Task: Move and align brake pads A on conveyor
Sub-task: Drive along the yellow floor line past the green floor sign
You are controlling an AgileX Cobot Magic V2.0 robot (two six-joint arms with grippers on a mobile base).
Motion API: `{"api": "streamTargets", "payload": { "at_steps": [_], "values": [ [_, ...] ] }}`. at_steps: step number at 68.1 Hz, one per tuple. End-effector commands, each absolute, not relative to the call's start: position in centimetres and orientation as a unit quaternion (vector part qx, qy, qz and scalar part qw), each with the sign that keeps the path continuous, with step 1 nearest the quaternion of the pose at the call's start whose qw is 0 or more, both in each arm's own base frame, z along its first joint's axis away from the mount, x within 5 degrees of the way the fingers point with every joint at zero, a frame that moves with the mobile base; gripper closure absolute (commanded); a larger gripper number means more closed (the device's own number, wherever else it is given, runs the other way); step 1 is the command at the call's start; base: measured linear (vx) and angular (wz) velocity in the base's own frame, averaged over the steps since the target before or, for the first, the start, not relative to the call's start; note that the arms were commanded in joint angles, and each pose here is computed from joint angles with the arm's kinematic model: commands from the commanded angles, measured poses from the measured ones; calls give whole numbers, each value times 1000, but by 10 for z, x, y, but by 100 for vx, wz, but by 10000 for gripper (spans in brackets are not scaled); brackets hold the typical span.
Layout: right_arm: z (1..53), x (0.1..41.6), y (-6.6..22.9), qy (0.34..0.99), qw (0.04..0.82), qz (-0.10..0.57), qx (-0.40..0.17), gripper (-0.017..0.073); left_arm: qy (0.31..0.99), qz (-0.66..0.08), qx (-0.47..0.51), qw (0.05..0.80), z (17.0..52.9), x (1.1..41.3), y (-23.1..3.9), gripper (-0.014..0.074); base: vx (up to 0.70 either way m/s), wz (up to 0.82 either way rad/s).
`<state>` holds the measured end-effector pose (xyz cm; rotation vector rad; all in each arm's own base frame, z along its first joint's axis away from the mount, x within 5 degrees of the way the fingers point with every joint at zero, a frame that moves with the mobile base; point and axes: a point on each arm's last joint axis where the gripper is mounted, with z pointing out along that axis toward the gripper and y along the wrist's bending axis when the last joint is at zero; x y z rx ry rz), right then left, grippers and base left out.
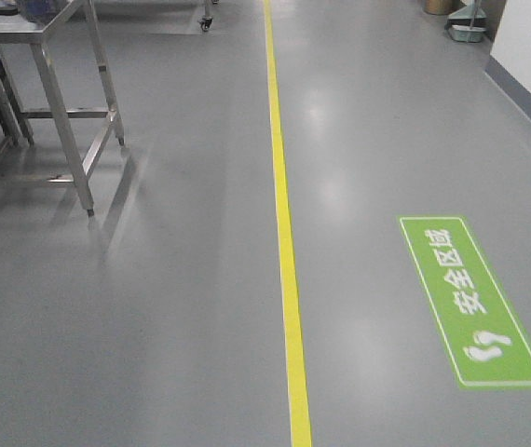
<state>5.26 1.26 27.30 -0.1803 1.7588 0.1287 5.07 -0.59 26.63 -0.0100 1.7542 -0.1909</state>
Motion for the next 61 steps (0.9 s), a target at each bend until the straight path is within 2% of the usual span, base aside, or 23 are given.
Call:
{"api": "streamTargets", "payload": {
  "at_steps": [1,61],
  "values": [
    [288,54,12,741,665,51,-74,127,739,-91,-5,667,281,52,-6,242,71,9],
    [288,54,12,741,665,51,-74,127,739,-91,-5,667,281,52,-6,242,72,-3]
  ]
}}
